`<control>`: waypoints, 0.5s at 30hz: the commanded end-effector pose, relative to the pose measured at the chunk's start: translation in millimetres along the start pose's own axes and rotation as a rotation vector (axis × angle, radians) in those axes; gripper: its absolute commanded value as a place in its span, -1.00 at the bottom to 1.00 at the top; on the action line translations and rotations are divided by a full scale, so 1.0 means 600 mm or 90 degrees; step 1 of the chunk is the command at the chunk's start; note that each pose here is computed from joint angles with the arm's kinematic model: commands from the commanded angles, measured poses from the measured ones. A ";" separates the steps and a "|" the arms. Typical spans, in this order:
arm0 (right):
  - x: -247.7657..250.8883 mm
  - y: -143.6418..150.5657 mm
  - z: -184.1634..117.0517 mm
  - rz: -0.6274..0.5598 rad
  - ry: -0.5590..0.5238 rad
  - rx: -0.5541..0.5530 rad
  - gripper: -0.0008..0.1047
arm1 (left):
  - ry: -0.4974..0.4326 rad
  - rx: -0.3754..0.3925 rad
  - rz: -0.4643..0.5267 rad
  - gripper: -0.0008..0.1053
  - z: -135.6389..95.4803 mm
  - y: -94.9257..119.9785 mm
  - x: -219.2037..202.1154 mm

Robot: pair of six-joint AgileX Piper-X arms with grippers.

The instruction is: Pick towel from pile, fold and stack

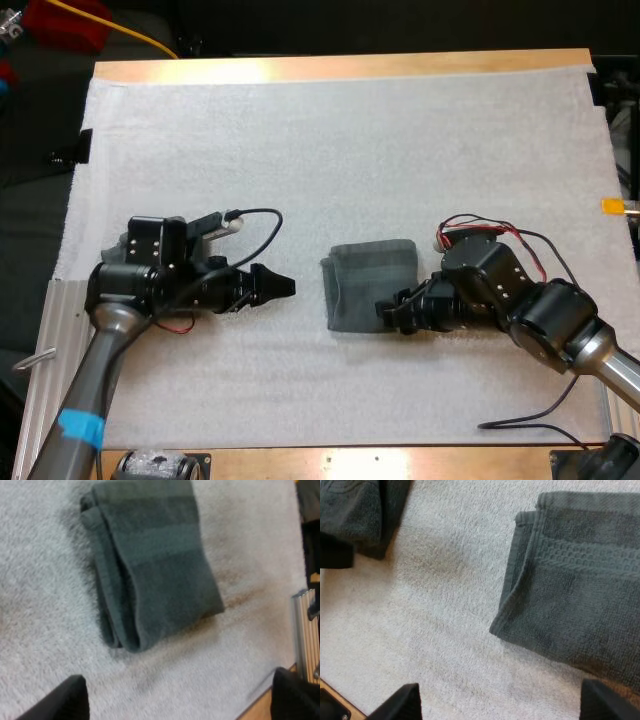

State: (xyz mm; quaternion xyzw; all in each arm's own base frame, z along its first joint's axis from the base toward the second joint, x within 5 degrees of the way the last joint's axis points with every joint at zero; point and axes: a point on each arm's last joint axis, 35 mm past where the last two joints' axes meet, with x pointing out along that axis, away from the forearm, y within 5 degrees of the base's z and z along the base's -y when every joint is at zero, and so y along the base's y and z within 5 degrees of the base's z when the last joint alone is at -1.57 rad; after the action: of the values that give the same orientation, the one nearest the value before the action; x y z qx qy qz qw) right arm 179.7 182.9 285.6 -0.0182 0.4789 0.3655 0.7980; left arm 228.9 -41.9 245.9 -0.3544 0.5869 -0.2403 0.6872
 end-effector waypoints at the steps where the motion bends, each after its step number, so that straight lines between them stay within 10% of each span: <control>1: -0.006 0.002 0.001 0.002 -0.004 -0.009 0.21 | 0.000 0.002 -0.009 0.36 0.006 0.000 0.005; 15: -0.006 0.002 0.001 0.002 -0.004 -0.009 0.21 | 0.002 -0.028 0.017 0.36 0.054 0.047 0.062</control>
State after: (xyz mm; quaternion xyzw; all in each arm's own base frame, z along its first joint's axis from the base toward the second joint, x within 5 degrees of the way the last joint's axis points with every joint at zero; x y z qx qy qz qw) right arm 179.7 182.9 285.6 -0.0182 0.4789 0.3655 0.7980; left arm 264.6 -44.0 202.0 -0.3620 0.6008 -0.2191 0.6783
